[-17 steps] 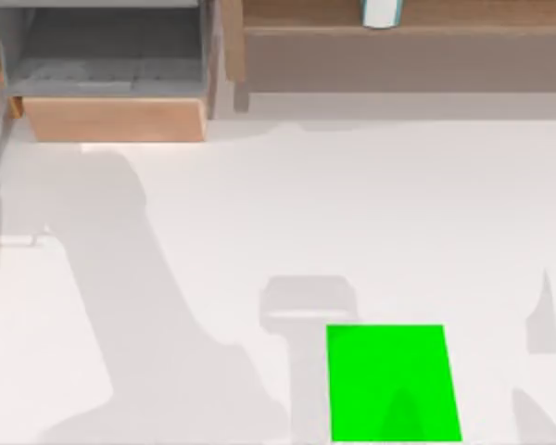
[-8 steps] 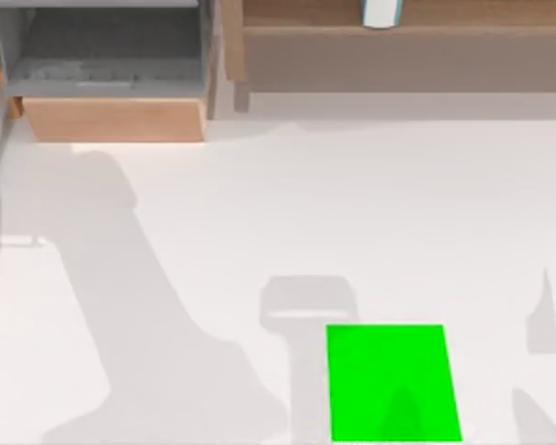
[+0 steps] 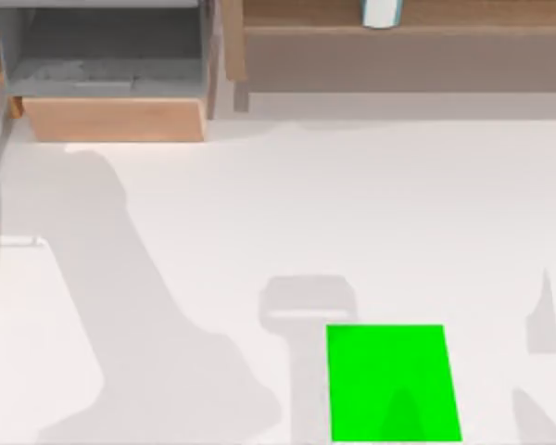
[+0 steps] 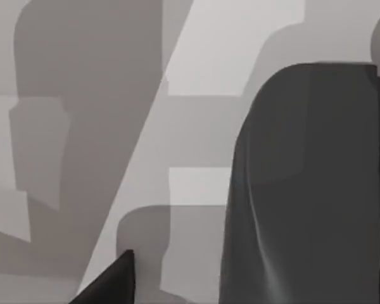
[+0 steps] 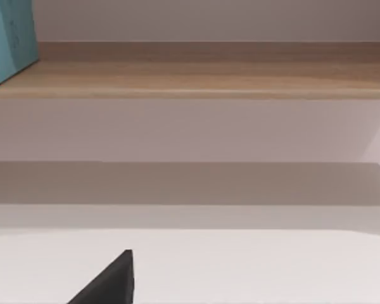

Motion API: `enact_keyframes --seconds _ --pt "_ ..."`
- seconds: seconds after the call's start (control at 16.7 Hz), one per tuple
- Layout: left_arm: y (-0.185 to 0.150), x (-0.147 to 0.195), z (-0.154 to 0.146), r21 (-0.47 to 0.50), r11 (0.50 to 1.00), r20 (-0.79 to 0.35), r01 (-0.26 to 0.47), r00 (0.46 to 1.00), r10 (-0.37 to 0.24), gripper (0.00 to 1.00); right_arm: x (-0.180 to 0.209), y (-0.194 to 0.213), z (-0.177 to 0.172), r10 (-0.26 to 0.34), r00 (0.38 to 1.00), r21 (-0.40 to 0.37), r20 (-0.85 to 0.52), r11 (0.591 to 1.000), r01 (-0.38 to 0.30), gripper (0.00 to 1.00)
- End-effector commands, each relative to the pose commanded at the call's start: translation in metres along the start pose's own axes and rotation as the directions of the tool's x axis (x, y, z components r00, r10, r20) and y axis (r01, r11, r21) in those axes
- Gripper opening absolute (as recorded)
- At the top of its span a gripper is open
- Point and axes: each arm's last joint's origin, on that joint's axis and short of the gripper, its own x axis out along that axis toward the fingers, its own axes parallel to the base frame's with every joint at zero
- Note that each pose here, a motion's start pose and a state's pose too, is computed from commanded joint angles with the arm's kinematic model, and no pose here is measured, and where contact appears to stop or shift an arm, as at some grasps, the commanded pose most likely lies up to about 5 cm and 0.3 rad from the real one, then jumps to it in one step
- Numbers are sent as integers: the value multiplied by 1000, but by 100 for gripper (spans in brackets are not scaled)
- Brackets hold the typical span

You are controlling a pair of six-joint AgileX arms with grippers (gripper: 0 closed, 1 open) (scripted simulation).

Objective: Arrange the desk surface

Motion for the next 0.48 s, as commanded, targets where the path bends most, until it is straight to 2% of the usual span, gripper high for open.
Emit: enact_keyframes --seconds 0.48 --pt "0 0 0 0 1000 0 0 1000 0 32 0 0 0 0 1000 0 0 1000 0 100"
